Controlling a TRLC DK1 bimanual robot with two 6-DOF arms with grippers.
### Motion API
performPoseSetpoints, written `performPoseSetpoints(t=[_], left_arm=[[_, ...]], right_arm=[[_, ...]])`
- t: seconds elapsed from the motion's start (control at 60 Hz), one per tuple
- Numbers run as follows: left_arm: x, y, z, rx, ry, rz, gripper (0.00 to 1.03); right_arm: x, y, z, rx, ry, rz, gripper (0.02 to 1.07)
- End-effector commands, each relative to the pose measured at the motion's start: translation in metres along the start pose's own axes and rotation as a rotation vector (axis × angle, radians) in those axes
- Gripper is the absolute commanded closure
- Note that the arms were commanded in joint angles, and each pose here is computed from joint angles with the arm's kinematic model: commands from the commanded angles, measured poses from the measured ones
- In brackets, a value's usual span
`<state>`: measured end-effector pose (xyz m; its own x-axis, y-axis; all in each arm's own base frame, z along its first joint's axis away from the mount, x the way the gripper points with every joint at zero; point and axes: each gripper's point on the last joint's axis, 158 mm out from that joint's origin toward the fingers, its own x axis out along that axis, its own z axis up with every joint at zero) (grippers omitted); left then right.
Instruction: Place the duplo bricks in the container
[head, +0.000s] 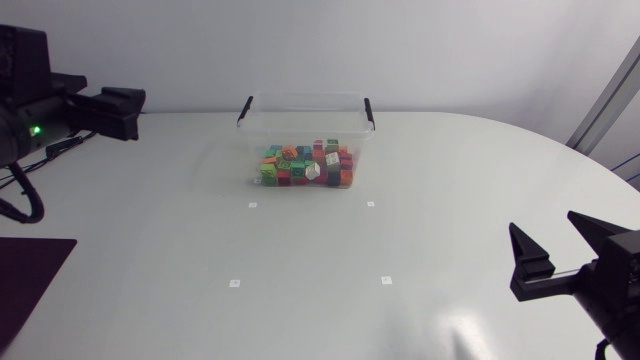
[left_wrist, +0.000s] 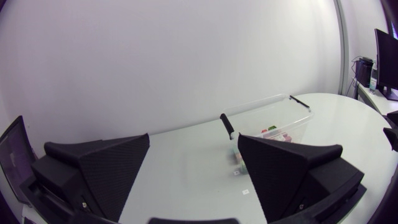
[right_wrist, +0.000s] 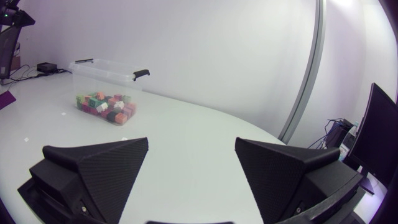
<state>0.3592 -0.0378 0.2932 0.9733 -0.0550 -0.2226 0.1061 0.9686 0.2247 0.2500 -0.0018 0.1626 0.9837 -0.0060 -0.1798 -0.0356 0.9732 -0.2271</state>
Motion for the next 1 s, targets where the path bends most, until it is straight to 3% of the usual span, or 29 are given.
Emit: performPoseSetpoints(t=[0.0, 0.5, 0.983], left_arm=[[-0.011, 0.009, -0.013, 0.005, -0.005, 0.034, 0.04], [-0.057, 0.022, -0.07, 0.044, -0.042, 0.109, 0.04], [-0.072, 0.006, -0.116, -0.097, -0.101, 0.087, 0.05]], right_arm=[[0.002, 0.0, -0.015, -0.014, 0.024, -0.012, 0.06], [-0.001, -0.007, -0.018, -0.011, -0.016, -0.05, 0.07], [0.003, -0.002, -0.015, 0.109, -0.069, -0.038, 0.07]])
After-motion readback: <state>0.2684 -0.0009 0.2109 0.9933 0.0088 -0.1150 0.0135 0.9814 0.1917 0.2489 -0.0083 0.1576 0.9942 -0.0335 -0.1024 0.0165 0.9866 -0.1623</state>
